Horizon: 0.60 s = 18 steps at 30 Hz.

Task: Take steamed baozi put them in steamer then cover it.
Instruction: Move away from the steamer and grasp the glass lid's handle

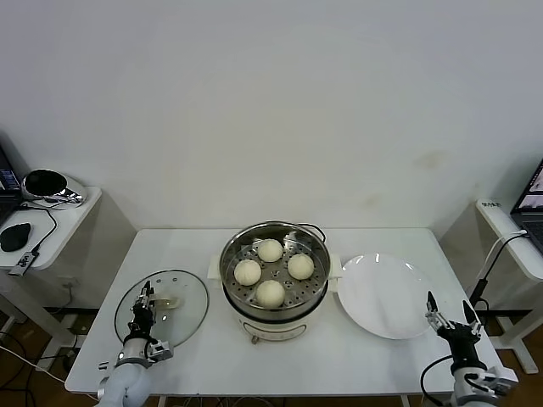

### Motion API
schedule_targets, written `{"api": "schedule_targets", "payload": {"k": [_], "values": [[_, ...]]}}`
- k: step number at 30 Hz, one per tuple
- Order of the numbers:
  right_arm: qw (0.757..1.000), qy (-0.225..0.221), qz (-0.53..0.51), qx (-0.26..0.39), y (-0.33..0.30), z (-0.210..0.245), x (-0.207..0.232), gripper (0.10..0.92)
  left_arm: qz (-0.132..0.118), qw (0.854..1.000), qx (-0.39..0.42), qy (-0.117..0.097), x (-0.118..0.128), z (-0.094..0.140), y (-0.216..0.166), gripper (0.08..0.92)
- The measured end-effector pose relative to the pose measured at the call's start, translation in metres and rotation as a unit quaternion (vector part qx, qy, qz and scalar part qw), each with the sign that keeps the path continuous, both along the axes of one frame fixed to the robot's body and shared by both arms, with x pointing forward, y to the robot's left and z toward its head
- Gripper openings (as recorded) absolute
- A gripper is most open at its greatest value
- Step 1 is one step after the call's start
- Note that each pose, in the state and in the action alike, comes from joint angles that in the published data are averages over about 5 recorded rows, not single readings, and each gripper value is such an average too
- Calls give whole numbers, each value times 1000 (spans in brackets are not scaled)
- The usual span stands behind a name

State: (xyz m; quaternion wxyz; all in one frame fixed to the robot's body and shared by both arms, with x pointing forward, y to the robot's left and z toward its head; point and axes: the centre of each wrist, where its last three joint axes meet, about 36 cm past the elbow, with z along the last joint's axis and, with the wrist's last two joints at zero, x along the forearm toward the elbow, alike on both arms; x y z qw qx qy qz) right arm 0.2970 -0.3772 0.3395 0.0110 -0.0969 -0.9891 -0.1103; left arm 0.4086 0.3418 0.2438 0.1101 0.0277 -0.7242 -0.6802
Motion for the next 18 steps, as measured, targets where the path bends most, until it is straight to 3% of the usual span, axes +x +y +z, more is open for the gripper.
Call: {"api": "schedule_targets", "payload": {"k": [8,18], "values": [[1000,0,1,0,2,0,0,823,-1,1000,2,0,1,-1,3,157],[1000,-7,4,-1,3,4,1,823,11,1000,-8,-3,-4,12,-1,148]]}}
